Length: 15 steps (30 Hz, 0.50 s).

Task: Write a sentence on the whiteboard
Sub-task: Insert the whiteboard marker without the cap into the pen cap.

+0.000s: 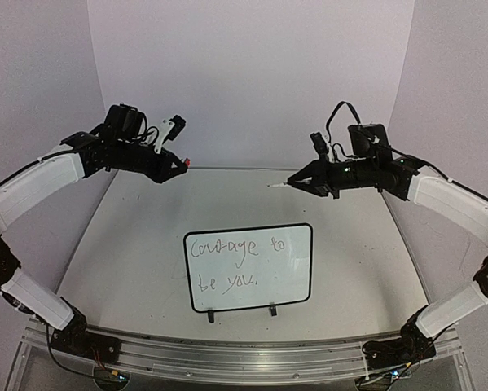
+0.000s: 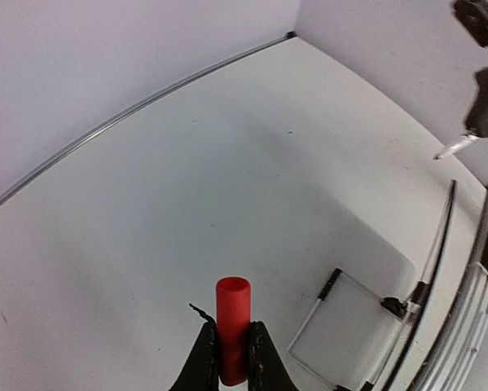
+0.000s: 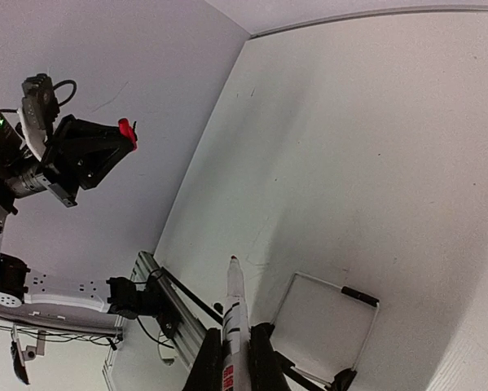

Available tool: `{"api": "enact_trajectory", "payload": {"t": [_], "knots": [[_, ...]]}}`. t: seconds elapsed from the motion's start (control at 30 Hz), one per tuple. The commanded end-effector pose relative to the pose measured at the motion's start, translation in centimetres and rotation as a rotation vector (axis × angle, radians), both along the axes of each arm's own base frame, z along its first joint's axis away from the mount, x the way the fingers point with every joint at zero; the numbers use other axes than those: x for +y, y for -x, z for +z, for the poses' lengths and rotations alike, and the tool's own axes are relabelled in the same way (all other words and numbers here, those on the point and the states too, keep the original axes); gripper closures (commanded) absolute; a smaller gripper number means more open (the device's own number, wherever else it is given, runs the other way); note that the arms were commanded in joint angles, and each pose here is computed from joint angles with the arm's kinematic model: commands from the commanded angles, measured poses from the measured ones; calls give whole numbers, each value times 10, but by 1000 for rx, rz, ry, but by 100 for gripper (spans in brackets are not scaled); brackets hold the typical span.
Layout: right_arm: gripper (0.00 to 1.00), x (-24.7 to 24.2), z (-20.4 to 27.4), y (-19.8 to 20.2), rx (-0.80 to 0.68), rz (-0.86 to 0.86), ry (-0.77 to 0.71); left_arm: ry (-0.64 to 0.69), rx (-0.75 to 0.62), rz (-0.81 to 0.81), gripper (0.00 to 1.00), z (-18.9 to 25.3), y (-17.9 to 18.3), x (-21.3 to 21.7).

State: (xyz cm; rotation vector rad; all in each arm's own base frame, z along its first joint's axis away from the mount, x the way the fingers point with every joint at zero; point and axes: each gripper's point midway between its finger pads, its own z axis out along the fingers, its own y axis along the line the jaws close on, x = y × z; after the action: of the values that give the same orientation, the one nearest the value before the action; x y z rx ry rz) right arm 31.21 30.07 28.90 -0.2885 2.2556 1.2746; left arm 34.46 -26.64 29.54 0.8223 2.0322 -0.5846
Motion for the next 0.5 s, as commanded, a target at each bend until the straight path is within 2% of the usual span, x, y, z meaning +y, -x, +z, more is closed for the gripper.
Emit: {"api": "enact_trajectory", "payload": {"t": [0.0, 0.1, 0.47], "knots": [[100, 19, 30, 25, 55, 160, -119, 149, -91, -378, 100, 44, 66, -39], [100, 22, 45, 36, 67, 217, -160, 165, -60, -473, 100, 44, 87, -46], [100, 34, 61, 59, 128, 336, -219, 29, 97, -645, 100, -3, 145, -83]]}}
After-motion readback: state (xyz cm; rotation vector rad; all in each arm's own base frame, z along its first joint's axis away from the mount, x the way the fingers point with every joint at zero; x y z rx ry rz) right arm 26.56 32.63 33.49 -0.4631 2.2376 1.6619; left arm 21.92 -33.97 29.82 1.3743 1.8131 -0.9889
